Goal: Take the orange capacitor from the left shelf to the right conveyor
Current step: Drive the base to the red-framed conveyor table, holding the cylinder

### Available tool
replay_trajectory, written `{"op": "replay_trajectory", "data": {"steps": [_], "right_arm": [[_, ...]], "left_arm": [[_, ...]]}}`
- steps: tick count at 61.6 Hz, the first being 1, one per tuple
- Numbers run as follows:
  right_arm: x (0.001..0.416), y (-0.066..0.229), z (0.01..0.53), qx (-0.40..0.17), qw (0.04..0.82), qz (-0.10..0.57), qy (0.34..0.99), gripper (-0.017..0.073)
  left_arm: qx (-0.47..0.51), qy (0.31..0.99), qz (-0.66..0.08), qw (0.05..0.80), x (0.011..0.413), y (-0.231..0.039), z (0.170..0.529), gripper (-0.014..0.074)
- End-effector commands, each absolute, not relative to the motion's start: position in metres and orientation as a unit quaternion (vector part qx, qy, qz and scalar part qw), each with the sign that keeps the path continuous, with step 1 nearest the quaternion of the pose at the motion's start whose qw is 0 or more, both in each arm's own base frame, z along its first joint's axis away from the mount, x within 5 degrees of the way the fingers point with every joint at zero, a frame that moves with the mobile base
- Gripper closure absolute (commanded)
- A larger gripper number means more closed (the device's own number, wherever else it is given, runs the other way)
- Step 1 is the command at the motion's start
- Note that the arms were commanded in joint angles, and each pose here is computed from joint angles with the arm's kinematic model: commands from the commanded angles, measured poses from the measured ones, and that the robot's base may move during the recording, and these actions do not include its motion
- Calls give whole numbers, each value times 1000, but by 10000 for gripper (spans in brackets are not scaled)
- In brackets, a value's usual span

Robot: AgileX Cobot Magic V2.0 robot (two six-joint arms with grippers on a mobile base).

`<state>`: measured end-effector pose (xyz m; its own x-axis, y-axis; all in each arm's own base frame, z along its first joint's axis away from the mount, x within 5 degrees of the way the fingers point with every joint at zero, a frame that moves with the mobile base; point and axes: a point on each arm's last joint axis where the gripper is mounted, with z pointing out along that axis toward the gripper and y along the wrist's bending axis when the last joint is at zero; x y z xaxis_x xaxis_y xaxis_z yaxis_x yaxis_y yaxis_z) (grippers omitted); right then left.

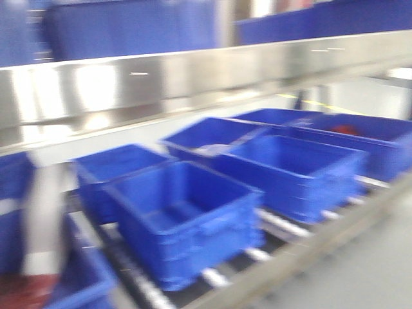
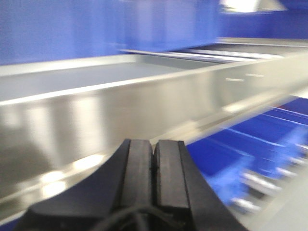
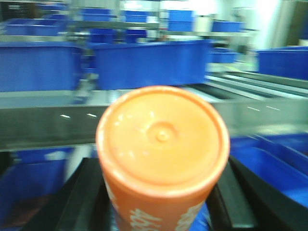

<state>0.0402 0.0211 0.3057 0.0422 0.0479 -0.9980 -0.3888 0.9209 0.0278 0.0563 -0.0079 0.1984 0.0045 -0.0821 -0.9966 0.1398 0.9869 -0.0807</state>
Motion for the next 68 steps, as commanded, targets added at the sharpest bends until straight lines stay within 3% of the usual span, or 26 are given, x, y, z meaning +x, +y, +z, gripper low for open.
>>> {"op": "replay_trajectory", "data": {"steps": [1,68], "right_arm": [[39,18,323,-106,751,151,634,503],[39,18,323,-106,751,151,634,503]], "left_arm": [[21,661,-85,745,54,-8,209,699],[21,661,-85,745,54,-8,209,699]]}}
